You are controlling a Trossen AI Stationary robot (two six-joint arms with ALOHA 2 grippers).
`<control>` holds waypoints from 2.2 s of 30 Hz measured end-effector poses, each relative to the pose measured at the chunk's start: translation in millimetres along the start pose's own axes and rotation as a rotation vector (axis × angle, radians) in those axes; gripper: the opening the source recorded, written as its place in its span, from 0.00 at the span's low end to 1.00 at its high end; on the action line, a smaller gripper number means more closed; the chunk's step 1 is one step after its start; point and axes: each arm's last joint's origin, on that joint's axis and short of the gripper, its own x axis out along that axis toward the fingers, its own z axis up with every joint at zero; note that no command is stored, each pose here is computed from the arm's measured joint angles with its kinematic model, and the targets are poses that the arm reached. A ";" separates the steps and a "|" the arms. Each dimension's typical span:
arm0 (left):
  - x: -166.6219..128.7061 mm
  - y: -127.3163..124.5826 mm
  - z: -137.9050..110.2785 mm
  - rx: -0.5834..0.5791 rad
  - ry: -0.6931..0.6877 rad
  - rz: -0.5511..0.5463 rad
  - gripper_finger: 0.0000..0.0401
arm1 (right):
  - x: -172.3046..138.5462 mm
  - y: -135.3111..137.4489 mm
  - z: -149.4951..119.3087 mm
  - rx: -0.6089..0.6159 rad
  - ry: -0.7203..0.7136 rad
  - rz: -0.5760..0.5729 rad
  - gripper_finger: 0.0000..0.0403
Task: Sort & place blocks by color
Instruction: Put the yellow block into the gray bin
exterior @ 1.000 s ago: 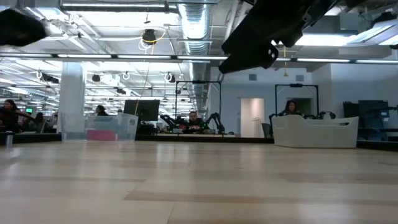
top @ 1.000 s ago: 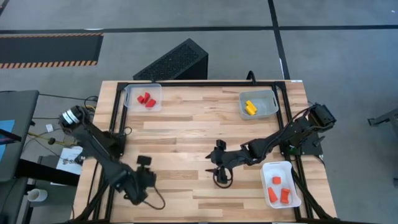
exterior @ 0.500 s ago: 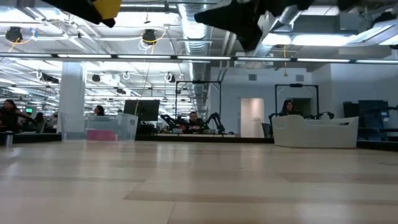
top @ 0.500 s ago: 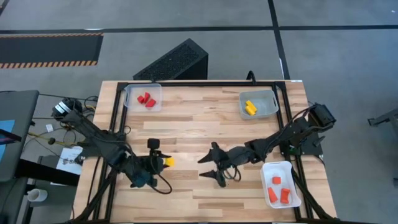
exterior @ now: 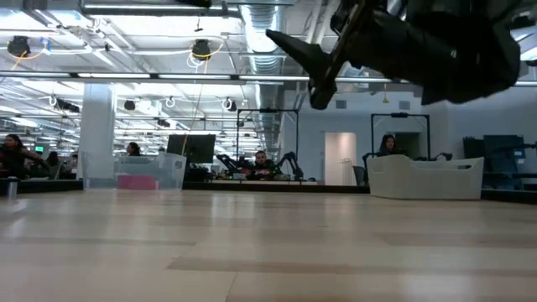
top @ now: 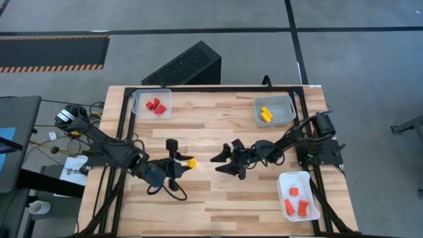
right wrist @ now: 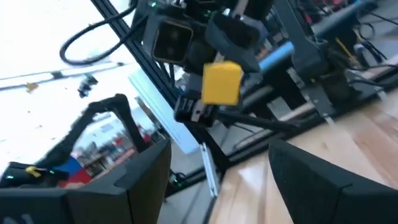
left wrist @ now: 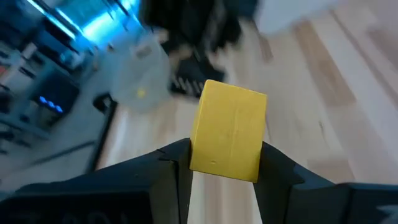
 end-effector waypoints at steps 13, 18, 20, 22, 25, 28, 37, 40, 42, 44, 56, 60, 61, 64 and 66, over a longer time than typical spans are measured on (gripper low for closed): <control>25.5 4.9 -17.0 -0.042 -0.185 0.069 0.24 | 7.3 -10.6 -12.2 0.046 0.021 0.057 0.72; 29.6 0.9 -31.6 -0.075 -0.212 0.073 0.24 | 11.6 -4.9 -8.7 0.044 0.012 0.090 0.72; 30.2 -0.6 -35.2 -0.088 -0.227 0.058 0.24 | 13.6 -5.4 -7.4 0.050 0.006 0.092 0.72; 30.1 -0.4 -34.8 -0.100 -0.241 0.058 0.24 | 16.2 -7.2 -3.8 0.074 -0.003 0.086 0.72; 29.6 -0.2 -33.3 -0.104 -0.258 0.052 0.24 | 18.7 -16.7 -1.0 0.115 0.004 0.020 0.72; 29.6 1.1 -30.7 -0.106 -0.286 0.041 0.24 | 23.0 -23.5 6.5 0.126 -0.008 -0.002 0.72; 31.8 4.1 -30.4 -0.101 -0.294 0.031 0.24 | 42.7 -29.8 28.0 0.146 0.006 0.053 0.72; 32.3 4.8 -30.5 -0.102 -0.293 0.031 0.24 | 51.0 -30.2 31.9 0.148 0.039 0.061 0.72; 33.1 5.6 -30.8 -0.103 -0.292 0.029 0.24 | 55.8 -29.4 33.7 0.140 0.051 0.063 0.72; 34.0 6.6 -30.9 -0.104 -0.294 0.020 0.24 | 60.2 -28.6 35.6 0.133 0.061 0.065 0.72; 34.0 7.3 -30.3 -0.108 -0.297 0.023 0.24 | 63.0 -27.4 37.5 0.123 0.060 0.072 0.67; 34.0 7.3 -30.3 -0.105 -0.297 0.025 0.24 | 63.0 -27.6 37.4 0.124 0.060 0.072 0.58; 33.9 7.4 -30.3 -0.101 -0.296 0.026 0.24 | 63.0 -27.4 37.4 0.125 0.061 0.074 0.54; 34.0 7.2 -30.7 -0.110 -0.293 0.023 0.24 | 63.1 -27.0 37.6 0.117 0.061 0.078 0.41; 34.1 7.0 -31.1 -0.116 -0.291 0.016 0.24 | 62.9 -27.0 37.4 0.112 0.067 0.084 0.33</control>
